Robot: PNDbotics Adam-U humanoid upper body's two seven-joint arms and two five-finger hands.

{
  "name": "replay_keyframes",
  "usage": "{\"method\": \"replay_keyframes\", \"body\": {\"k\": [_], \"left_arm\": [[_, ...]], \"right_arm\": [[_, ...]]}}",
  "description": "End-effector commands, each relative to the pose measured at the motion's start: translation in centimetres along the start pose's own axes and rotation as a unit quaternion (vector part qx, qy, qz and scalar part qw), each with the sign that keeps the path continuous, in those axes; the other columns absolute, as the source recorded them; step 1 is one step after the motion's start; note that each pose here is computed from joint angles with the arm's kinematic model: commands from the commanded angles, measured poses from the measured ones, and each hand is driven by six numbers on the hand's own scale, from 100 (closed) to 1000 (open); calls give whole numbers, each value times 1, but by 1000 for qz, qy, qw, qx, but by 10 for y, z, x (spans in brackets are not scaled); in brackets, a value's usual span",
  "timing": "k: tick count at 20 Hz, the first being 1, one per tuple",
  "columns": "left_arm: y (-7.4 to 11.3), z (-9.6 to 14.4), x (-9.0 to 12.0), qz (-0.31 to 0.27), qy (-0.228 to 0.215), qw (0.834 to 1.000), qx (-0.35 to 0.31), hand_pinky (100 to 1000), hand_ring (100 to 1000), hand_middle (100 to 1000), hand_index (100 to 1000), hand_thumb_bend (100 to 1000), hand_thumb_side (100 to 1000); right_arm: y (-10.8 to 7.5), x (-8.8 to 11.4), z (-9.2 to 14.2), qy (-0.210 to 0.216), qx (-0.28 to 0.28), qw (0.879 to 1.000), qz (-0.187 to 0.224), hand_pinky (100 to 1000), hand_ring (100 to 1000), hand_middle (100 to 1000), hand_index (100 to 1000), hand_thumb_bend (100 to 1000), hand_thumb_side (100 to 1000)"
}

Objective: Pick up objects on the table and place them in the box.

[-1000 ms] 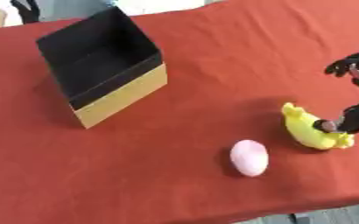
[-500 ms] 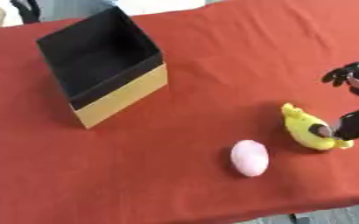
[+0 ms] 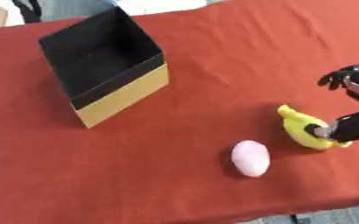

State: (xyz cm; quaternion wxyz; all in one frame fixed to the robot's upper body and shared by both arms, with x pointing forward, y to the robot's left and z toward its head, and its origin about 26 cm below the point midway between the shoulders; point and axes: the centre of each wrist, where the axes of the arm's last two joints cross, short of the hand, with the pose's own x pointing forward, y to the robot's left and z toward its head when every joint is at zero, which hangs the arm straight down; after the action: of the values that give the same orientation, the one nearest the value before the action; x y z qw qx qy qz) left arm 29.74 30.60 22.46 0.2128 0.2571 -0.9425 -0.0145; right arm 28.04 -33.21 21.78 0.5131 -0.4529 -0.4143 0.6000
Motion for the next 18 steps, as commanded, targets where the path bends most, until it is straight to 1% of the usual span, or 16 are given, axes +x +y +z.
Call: {"method": "replay_keyframes", "body": {"k": [1,4,7,11,14,15,16,18], "left_arm": [[6,-7,4,-10,-17,1000,0,536,823,676,813,100,404],[8,-6,3,-14,-14,1000,-1,536,822,676,813,100,402],[9,-5,3,-18,-14,1000,-2,536,822,676,813,100,399],[10,-4,2,-22,-12,1000,-3,536,822,676,813,100,399],[11,-4,2,-24,-12,1000,-4,536,821,676,813,100,398],[11,-4,2,-24,-12,1000,-4,536,821,676,813,100,395],[11,-4,2,-24,-13,1000,-4,536,821,676,813,100,396],[11,-4,2,-25,-13,1000,-5,536,821,676,813,100,395]], "right_arm": [[-17,-5,6,13,-32,999,26,835,827,755,888,505,422],[-24,-9,8,14,-44,998,41,833,825,752,886,505,421],[-28,-13,10,12,-55,997,48,829,822,749,883,492,439],[-26,-16,11,8,-62,997,47,826,818,743,880,479,450],[-24,-16,11,-4,-64,997,45,824,815,738,878,462,467],[-23,-16,11,-8,-63,997,44,823,814,736,877,508,472],[-21,-15,10,-14,-60,997,42,822,813,735,877,448,478],[-16,-13,9,-29,-52,998,37,822,813,733,879,436,482]]}}
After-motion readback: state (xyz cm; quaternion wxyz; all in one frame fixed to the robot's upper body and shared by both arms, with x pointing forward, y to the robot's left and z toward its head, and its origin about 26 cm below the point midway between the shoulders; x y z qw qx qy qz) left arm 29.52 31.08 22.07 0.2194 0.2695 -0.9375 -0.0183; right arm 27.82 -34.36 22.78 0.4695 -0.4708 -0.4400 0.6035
